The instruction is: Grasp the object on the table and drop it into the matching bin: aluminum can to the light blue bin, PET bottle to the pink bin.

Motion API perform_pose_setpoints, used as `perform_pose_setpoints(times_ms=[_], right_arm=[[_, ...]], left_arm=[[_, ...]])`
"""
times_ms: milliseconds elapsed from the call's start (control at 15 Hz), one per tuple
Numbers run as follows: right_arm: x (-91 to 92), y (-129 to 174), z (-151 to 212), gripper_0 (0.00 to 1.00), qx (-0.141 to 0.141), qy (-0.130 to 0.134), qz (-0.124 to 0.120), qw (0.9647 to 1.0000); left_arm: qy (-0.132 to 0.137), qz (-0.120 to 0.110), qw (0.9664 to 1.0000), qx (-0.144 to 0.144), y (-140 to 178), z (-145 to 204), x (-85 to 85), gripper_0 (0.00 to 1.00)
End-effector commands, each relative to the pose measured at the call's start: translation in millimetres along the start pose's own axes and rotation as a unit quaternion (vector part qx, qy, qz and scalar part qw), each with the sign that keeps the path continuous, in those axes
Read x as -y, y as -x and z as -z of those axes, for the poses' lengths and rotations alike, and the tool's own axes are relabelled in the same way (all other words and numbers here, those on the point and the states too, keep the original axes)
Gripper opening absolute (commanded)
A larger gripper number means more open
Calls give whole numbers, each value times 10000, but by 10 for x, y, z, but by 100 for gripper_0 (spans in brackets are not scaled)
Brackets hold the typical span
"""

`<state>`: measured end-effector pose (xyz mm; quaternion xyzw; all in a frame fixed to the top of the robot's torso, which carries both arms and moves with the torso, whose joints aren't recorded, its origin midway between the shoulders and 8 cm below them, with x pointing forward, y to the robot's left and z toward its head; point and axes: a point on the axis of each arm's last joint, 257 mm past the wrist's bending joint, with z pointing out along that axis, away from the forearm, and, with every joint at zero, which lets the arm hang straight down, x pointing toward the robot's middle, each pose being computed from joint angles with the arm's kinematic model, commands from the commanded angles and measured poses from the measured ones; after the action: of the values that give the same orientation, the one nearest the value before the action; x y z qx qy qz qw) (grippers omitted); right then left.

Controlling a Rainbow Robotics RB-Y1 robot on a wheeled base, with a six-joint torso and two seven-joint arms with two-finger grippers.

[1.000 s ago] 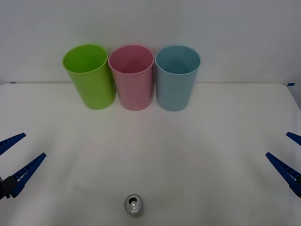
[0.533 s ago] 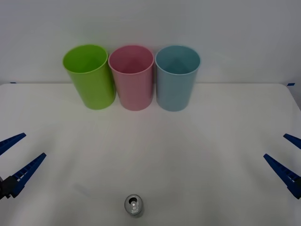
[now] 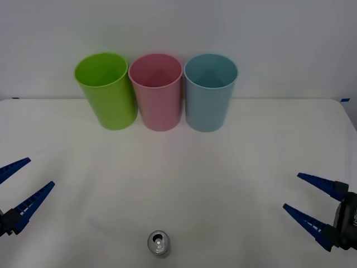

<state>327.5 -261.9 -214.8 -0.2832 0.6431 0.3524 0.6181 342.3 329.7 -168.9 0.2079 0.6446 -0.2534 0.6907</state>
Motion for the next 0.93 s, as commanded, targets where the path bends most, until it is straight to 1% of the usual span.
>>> perform_pose_setpoints(times_ms=[67,200,267,333,467,533,667,733,867,933], right_arm=[[-205,-211,-83,100,-261,495,45,9984],[-331,-330,-128,100,-424,734,133,9963],[-430,-419,-179,100,-513,909,203,9943],[-500,-481,-238,100,-526,1038,387,9924],[-622,-593,-353,100,-549,1283,546,9887],[-703,-672,-429,100,-555,1449,584,9862],[-827,-799,-540,100,-553,1692,635,9820],[-913,-891,-597,100,-599,1859,662,9785],[-1047,-983,-670,100,-631,2066,617,9744],[-1132,-1020,-730,100,-642,2188,625,9716]], left_arm=[[0,0,10000,0,0,0,0,100],[0,0,10000,0,0,0,0,100],[0,0,10000,0,0,0,0,100],[0,0,10000,0,0,0,0,100],[0,0,10000,0,0,0,0,100],[0,0,10000,0,0,0,0,100],[0,0,10000,0,0,0,0,100],[0,0,10000,0,0,0,0,100],[0,0,10000,0,0,0,0,100],[0,0,10000,0,0,0,0,100]])
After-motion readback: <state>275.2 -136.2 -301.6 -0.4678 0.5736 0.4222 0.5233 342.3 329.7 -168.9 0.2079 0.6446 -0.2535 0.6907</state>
